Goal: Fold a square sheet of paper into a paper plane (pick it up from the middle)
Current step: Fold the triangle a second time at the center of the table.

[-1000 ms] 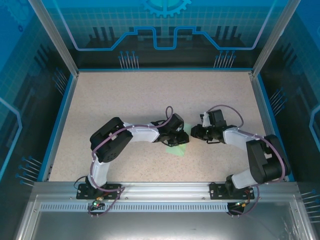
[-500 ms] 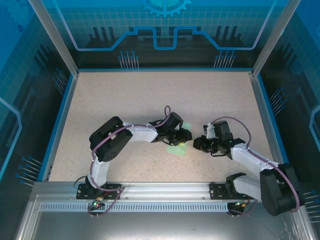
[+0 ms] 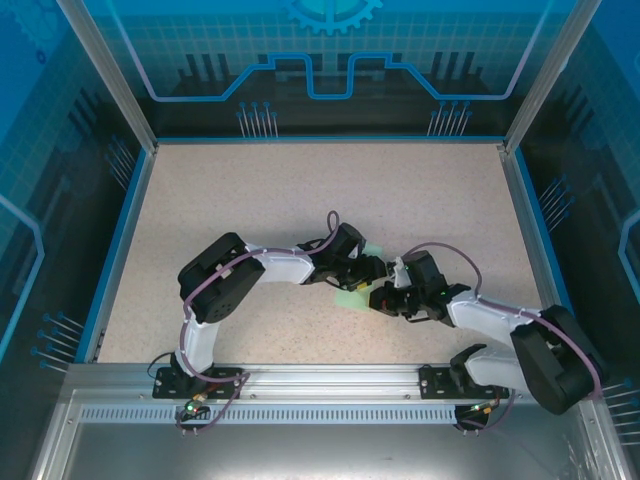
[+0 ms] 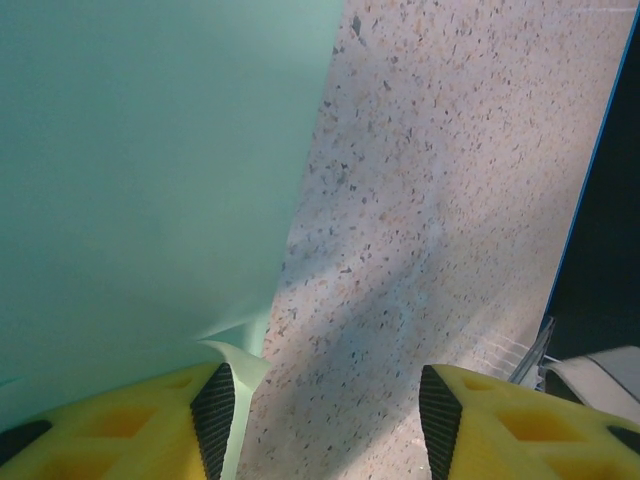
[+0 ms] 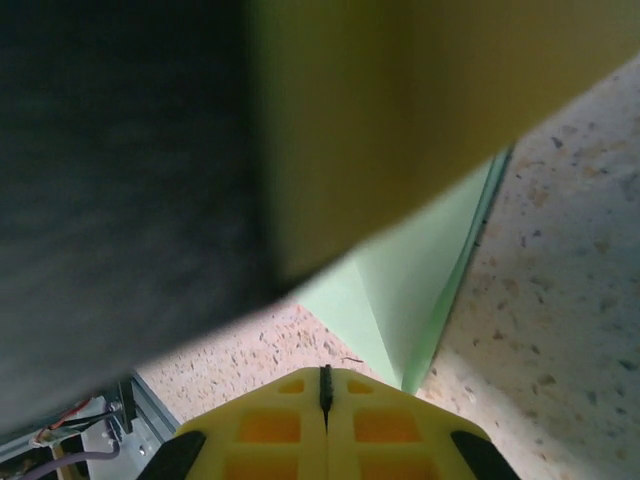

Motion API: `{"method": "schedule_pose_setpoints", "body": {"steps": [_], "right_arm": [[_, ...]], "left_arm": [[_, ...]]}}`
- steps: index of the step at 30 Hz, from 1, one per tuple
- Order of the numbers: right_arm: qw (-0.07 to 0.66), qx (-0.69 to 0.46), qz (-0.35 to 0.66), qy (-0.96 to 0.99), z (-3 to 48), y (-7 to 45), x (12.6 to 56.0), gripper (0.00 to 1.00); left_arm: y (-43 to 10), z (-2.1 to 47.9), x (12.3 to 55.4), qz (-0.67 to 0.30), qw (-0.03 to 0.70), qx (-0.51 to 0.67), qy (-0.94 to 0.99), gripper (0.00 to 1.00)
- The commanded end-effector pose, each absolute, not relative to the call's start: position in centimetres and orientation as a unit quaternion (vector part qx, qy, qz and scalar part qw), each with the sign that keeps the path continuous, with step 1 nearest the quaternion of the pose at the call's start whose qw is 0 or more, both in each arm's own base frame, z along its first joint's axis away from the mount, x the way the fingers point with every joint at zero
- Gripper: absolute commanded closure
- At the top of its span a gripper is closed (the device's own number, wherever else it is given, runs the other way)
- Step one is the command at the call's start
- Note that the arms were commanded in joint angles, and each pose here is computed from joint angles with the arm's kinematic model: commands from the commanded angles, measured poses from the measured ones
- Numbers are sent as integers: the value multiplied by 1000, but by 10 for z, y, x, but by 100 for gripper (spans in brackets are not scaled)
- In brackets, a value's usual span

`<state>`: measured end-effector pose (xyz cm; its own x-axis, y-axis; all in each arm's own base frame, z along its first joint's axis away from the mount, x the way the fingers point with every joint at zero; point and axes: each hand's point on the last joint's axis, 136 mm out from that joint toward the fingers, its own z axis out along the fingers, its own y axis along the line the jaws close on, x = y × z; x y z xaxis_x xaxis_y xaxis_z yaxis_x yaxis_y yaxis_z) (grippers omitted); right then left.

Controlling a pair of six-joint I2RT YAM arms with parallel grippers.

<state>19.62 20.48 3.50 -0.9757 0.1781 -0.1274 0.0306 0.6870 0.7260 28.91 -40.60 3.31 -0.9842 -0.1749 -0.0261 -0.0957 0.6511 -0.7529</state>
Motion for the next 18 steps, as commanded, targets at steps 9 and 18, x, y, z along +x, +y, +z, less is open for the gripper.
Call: {"method": "schedule_pose_setpoints", "body": {"steps": [9,18], "right_arm": [[93,58,378,919,19,209,201,100],[74,59,358,929,4,200,184,100]], "left_arm": [[-385,-3,278,-366,18,-100,925,44],[-381,-5,282,-366,18,-110,924,44]]}}
